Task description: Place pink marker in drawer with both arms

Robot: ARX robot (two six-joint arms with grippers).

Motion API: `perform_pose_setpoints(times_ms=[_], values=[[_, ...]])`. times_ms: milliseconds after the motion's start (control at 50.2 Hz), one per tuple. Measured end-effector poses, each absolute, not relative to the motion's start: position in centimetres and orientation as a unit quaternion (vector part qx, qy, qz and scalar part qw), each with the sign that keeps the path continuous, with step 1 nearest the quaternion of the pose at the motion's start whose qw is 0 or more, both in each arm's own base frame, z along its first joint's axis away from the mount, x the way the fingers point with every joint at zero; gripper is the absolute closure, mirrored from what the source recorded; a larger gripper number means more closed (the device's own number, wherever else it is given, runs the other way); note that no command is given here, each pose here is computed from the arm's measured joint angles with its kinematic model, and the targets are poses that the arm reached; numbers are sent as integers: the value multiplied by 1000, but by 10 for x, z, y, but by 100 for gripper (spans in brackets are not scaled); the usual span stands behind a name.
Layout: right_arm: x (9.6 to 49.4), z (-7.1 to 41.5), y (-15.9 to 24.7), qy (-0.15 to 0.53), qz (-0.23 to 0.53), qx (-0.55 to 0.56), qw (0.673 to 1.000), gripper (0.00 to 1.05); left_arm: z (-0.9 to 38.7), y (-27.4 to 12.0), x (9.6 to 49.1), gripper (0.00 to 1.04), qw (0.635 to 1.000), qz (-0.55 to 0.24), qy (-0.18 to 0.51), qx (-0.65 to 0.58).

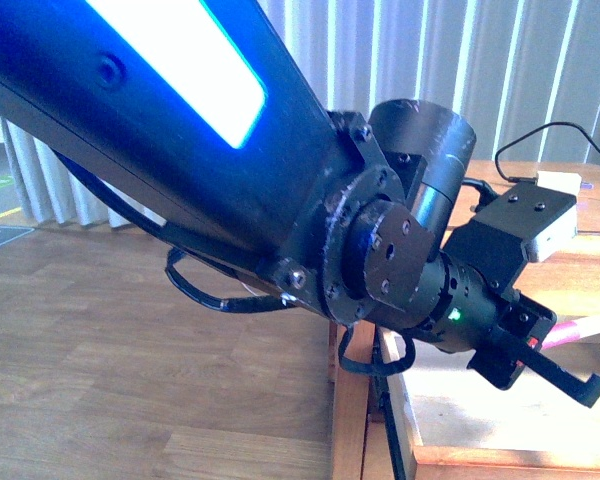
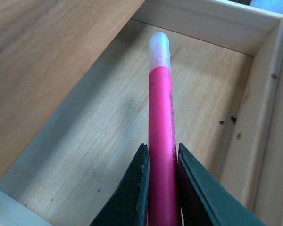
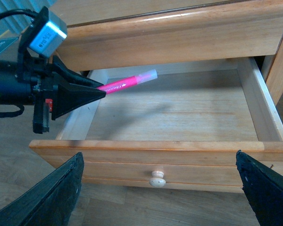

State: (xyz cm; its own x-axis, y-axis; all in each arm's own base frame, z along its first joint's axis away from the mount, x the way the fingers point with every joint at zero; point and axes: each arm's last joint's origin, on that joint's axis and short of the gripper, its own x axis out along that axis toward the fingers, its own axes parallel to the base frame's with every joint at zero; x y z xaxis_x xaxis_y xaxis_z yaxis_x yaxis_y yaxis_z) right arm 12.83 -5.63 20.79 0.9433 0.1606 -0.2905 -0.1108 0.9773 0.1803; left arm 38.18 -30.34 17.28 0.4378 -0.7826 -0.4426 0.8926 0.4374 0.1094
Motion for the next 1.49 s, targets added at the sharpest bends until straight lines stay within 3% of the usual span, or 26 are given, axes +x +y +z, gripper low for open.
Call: perform_pose_setpoints(times_ms=[119, 318, 418, 657, 836, 1035, 1274, 1493], values=[[128, 208, -56, 154, 69, 81, 982, 8, 165, -306, 384, 86, 835, -495, 173, 166], [128, 208, -56, 154, 69, 81, 982, 8, 166, -307, 385, 59, 843, -483, 166, 171], [128, 208, -56, 154, 69, 81, 982, 8, 173, -303, 381, 39, 848, -475, 158, 173], [128, 208, -56, 154, 69, 81, 982, 8, 211, -282, 359, 5, 864, -460, 122, 162], [128, 208, -56, 154, 69, 81, 982, 8, 244, -254, 342, 6, 892, -420, 89, 143], [128, 208, -56, 154, 69, 81, 982, 8, 270, -202, 323, 6, 940, -313, 45, 124], [128, 208, -56, 154, 69, 81, 982, 8, 277, -119, 269, 6, 983, -157, 5, 97], [128, 208, -56, 154, 69, 81, 982, 8, 256, -68, 211, 6, 997, -39, 11, 62]])
